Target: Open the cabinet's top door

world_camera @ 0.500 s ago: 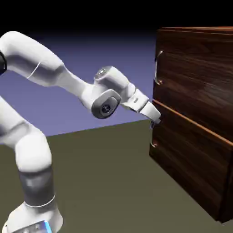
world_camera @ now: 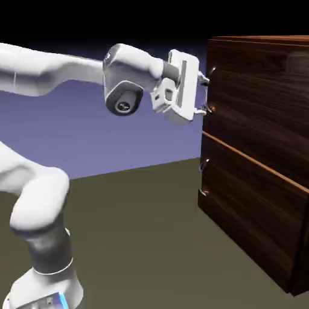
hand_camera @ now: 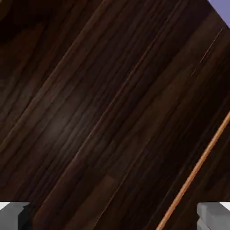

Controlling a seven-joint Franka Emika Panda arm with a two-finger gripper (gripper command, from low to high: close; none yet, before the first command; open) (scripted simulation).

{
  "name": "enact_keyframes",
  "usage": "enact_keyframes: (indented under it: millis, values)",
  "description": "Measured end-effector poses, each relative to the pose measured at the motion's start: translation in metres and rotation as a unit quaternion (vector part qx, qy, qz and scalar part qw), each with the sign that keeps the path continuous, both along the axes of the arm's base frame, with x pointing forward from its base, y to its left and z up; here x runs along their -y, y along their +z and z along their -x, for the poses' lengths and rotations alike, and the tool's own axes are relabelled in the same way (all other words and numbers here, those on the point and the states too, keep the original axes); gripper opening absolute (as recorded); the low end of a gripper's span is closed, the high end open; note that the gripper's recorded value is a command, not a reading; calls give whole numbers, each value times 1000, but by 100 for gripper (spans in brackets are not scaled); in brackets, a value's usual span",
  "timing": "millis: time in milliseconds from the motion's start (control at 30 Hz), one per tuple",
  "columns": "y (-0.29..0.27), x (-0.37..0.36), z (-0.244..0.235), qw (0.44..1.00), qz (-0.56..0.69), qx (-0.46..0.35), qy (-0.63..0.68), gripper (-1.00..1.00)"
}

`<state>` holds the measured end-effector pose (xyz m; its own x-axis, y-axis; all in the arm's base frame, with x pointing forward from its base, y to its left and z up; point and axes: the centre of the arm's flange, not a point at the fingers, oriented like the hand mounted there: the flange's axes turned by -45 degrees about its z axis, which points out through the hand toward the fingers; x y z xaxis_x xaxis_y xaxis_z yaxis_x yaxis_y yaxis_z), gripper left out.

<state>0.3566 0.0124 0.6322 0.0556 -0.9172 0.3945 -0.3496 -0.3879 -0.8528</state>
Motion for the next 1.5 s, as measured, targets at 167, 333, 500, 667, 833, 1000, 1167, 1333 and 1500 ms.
enact_keyframes:
  millis: [167,333,500,667,833,1000,1167,1333,1500]
  values:
    - [29,-24,11,987,-141,66,-50,100]
    - [45,-55,17,950,-277,122,-80,100]
    - [47,-92,14,895,-406,161,-94,100]
    - [34,-129,1,825,-526,183,-98,100]
    - [6,-163,-23,743,-635,185,-102,100]
    - [-37,-189,-55,649,-733,172,-111,100]
    - [-94,-204,-94,541,-818,150,-129,100]
    - [-97,-204,-130,535,-822,149,-130,100]
    - [-97,-201,-139,536,-823,142,-126,-100]
